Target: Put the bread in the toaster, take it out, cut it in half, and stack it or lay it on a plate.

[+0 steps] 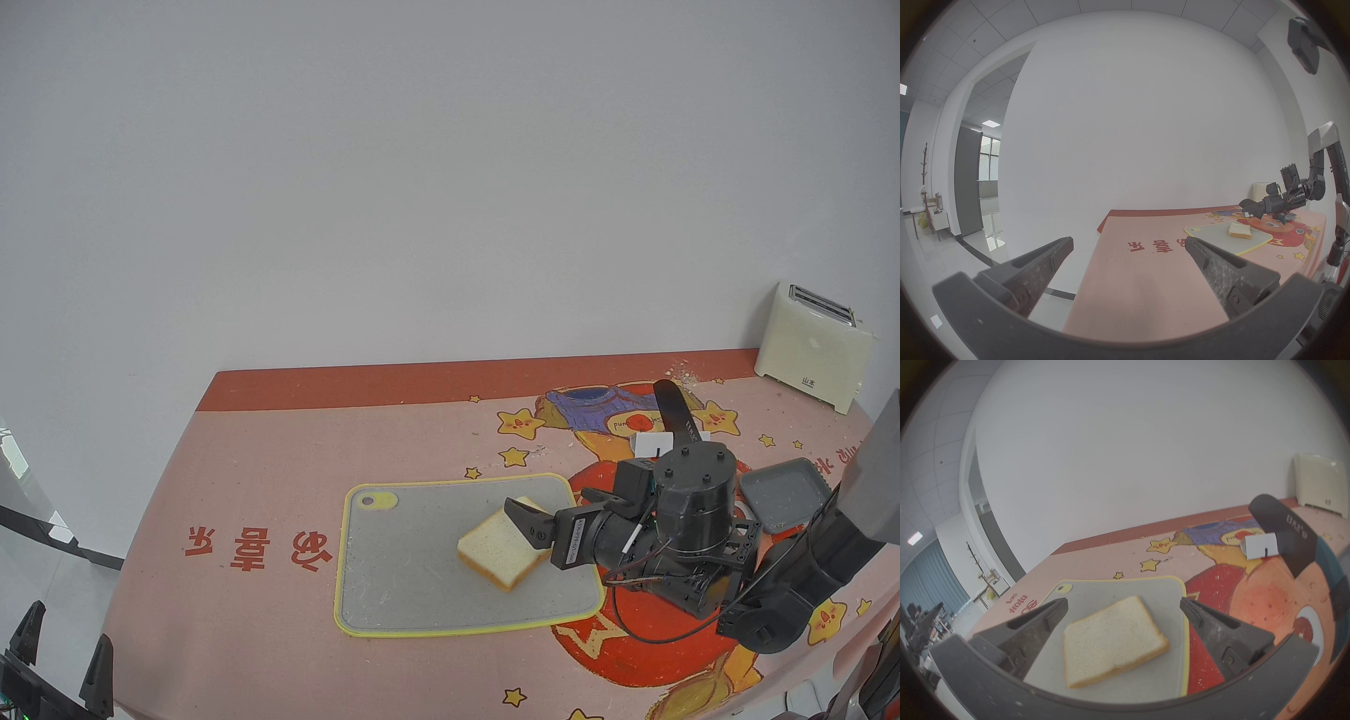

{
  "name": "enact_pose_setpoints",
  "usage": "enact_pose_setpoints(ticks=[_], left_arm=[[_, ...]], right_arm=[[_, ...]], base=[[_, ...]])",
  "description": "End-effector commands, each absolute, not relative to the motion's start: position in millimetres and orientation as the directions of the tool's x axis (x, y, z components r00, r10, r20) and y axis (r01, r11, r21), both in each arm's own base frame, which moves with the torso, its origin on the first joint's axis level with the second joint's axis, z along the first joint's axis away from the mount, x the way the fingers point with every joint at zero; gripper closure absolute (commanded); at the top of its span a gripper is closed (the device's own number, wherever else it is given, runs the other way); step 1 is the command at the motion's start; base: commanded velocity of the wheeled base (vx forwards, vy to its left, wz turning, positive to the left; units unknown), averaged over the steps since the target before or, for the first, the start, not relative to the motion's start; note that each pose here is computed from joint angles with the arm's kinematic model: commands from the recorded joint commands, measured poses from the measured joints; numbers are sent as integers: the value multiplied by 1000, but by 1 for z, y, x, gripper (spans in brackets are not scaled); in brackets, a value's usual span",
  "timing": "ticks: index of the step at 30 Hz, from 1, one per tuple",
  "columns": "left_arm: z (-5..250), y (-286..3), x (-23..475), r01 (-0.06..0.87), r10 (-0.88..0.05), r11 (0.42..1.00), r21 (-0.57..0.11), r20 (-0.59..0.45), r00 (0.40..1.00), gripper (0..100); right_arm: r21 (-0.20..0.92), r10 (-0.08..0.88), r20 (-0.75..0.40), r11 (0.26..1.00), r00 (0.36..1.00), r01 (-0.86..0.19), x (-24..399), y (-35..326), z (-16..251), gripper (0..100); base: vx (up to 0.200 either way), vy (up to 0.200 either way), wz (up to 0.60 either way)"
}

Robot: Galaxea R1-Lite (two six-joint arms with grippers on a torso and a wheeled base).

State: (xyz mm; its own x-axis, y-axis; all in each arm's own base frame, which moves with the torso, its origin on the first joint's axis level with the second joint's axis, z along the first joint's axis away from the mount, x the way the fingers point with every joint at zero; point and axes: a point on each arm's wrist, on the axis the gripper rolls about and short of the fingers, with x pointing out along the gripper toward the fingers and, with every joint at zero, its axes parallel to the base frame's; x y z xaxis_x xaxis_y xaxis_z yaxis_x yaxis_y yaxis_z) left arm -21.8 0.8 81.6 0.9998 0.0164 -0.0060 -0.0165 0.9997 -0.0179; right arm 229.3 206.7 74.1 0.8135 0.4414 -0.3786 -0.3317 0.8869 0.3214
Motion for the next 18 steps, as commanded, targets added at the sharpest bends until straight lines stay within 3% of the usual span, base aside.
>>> enact_pose_setpoints(ticks=[1, 18], left_arm=[[77, 1, -21, -17, 17, 1000, -18, -23, 1000, 0], [77, 1, -21, -17, 17, 1000, -18, -23, 1000, 0]], right_arm=[[344, 446, -408, 883, 797, -318, 229, 211, 64, 0], [397, 507, -413, 848, 757, -351, 218, 231, 60, 0]], base=[[0, 0, 0], [0, 0, 0]])
